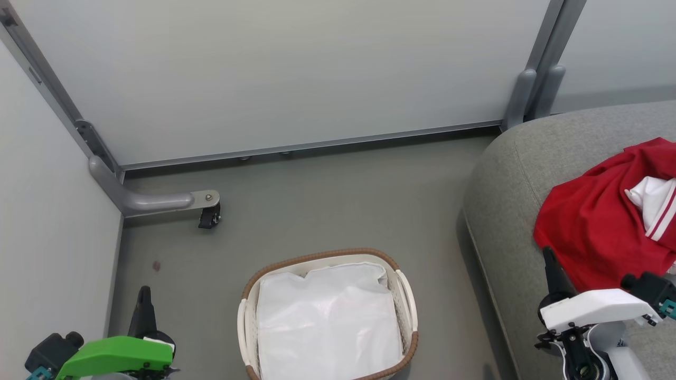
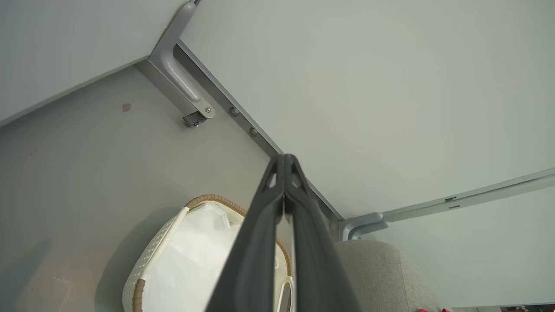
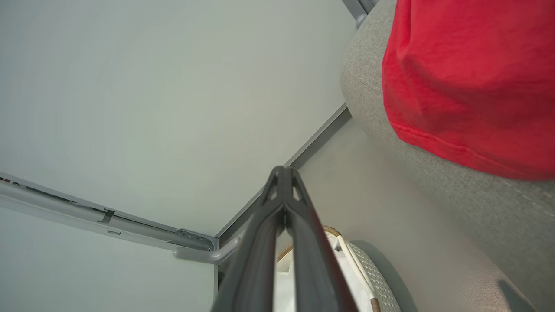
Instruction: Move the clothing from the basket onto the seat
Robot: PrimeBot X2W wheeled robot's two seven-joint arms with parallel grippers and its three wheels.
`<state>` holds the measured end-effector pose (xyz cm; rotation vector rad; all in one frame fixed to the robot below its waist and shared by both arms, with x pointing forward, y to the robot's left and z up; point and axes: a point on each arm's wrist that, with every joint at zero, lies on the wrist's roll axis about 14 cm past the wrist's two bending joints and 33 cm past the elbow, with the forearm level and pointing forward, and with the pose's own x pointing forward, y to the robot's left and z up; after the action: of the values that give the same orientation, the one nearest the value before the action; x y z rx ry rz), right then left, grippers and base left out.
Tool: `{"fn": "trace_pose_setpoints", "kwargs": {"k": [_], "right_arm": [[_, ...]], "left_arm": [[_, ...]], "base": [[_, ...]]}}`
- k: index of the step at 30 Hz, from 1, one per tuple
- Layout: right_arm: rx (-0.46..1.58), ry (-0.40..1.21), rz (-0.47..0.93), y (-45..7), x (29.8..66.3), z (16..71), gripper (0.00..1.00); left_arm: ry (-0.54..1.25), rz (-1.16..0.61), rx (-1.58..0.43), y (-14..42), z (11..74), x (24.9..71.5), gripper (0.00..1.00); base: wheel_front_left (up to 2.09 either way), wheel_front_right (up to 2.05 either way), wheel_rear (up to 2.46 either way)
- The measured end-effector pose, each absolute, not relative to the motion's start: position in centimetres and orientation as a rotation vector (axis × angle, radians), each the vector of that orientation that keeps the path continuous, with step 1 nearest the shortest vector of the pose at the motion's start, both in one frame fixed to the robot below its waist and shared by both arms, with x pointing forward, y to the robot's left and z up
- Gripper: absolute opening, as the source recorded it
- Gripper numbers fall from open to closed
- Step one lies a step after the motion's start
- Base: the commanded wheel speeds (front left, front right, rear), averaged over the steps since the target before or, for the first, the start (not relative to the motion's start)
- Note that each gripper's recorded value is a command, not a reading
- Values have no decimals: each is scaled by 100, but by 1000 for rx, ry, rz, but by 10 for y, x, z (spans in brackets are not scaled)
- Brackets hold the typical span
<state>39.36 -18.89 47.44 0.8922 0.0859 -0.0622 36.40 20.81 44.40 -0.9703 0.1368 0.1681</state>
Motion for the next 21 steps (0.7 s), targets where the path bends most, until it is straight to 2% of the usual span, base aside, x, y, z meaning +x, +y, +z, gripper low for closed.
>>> {"fn": "trace_pose_setpoints", "kwargs": {"k": [21], "right_arm": [[1128,67,-61,-192,393,483,0]], "left_arm": [[96,139,-1178,206,461,373,0]], "base": [[0,0,0]]}}
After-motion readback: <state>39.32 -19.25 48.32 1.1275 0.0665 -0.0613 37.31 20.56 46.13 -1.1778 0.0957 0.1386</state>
